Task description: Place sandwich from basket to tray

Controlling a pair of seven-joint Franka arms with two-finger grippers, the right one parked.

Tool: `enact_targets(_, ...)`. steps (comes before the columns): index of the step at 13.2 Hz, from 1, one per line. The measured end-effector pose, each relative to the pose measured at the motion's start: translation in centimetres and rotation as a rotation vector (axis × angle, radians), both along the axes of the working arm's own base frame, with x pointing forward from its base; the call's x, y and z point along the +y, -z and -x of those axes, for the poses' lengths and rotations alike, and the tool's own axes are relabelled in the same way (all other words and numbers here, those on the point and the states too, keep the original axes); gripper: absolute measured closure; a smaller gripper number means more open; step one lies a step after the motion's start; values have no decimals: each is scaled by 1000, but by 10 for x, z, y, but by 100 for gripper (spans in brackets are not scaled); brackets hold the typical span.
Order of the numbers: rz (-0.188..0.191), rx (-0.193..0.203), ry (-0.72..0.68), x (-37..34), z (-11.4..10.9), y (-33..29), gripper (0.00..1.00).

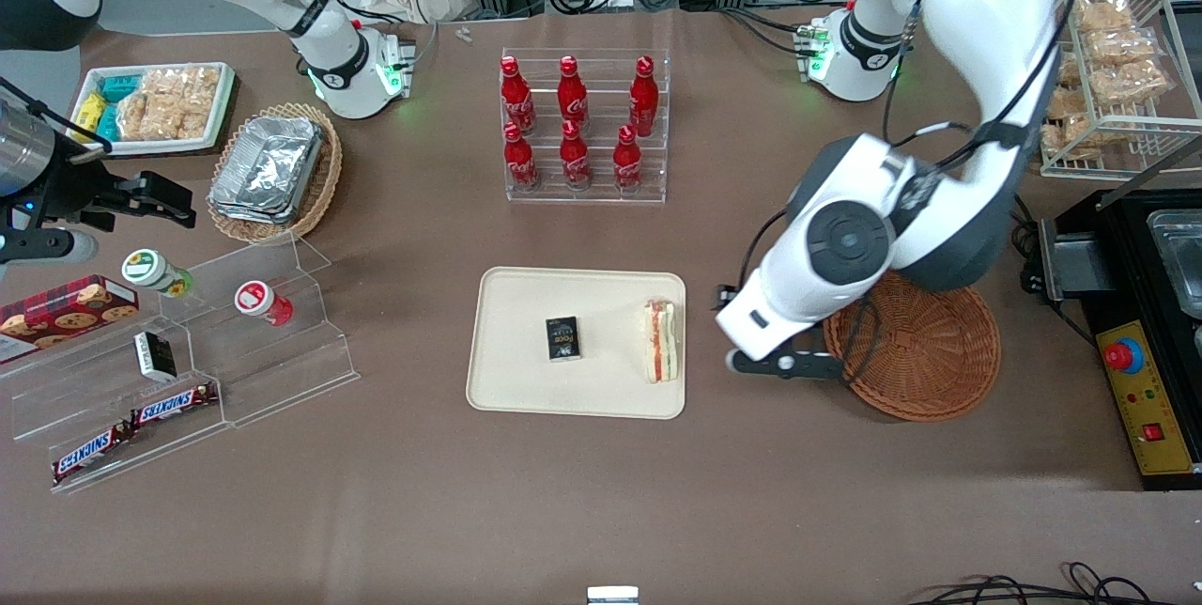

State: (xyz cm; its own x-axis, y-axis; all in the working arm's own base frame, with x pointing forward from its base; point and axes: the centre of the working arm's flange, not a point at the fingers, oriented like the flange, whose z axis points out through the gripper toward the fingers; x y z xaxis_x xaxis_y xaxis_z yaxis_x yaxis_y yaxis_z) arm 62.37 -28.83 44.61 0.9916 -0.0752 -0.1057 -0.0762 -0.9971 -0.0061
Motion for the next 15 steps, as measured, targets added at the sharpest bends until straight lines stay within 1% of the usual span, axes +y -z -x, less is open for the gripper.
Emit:
enact_targets(2,-44,13,-5,38,4,-34,1)
enact_targets(3,-57,14,-9,60,4,-49,1)
enact_targets(4,-63,3,-18,88,1,-65,1)
enact_targets(5,-63,-9,-32,121,-3,-80,1)
enact_targets(7,-63,-1,-71,173,-2,-101,0)
enact_targets(9,-74,8,-84,186,2,-108,0)
enact_targets(15,-75,13,-146,222,3,-110,0)
